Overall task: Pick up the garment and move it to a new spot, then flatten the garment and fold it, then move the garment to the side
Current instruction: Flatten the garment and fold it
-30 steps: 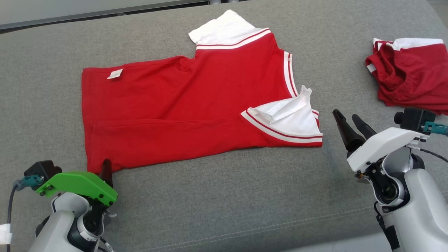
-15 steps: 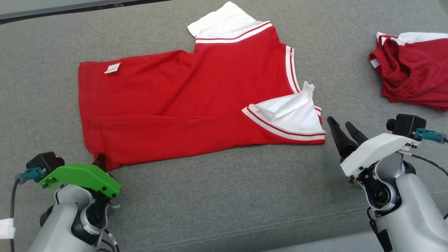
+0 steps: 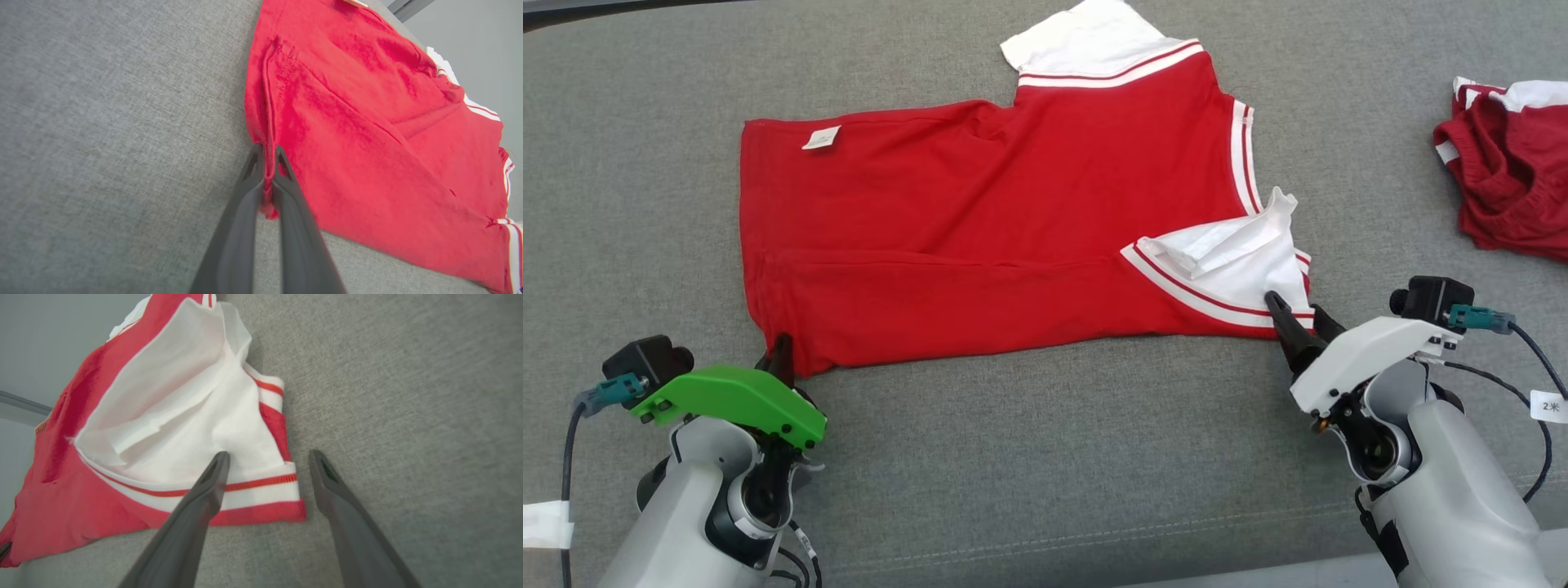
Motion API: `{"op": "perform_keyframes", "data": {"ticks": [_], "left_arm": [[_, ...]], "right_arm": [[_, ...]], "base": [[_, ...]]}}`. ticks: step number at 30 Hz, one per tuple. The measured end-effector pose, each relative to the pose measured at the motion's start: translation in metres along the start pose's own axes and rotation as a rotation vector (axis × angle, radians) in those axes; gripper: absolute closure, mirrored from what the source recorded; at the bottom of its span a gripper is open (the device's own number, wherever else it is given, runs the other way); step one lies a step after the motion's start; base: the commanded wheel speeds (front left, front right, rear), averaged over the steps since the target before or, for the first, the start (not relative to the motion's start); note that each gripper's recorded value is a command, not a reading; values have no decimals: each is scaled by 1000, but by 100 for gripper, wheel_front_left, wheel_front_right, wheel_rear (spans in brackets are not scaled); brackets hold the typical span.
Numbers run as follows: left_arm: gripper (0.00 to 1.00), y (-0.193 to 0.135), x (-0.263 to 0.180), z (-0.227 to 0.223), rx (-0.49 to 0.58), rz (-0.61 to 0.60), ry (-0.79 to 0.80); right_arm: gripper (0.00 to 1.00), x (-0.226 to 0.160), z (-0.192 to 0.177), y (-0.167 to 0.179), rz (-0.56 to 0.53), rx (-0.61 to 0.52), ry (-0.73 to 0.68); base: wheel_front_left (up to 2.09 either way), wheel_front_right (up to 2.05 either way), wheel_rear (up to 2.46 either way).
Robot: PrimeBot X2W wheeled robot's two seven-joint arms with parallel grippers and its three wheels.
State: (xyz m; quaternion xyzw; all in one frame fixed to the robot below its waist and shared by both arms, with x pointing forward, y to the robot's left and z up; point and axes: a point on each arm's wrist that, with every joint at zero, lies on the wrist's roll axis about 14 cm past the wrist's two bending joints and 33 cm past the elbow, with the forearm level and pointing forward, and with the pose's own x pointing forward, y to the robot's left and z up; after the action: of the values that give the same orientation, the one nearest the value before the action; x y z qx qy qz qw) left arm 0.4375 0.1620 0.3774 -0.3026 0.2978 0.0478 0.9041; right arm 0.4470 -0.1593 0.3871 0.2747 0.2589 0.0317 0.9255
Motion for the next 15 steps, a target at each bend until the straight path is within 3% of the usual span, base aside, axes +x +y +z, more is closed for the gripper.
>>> {"op": "perform_keyframes", "data": {"ticks": [2,3,7,15], "left_arm": [[100,0,0,0,0,0,0],[100,0,-1,0,2,0,-1],[100,-2,-2,3,10,-10,-13],[100,-11,-10,22,63,-56,-87]], "right_arm": [[0,5,-2,5,12,-12,11],[42,7,-3,8,18,-19,12],[100,11,-2,12,28,-31,7],[100,7,14,23,79,71,-20]], "base": [[0,0,0],[0,0,0],[0,0,0],[0,0,0]]}}
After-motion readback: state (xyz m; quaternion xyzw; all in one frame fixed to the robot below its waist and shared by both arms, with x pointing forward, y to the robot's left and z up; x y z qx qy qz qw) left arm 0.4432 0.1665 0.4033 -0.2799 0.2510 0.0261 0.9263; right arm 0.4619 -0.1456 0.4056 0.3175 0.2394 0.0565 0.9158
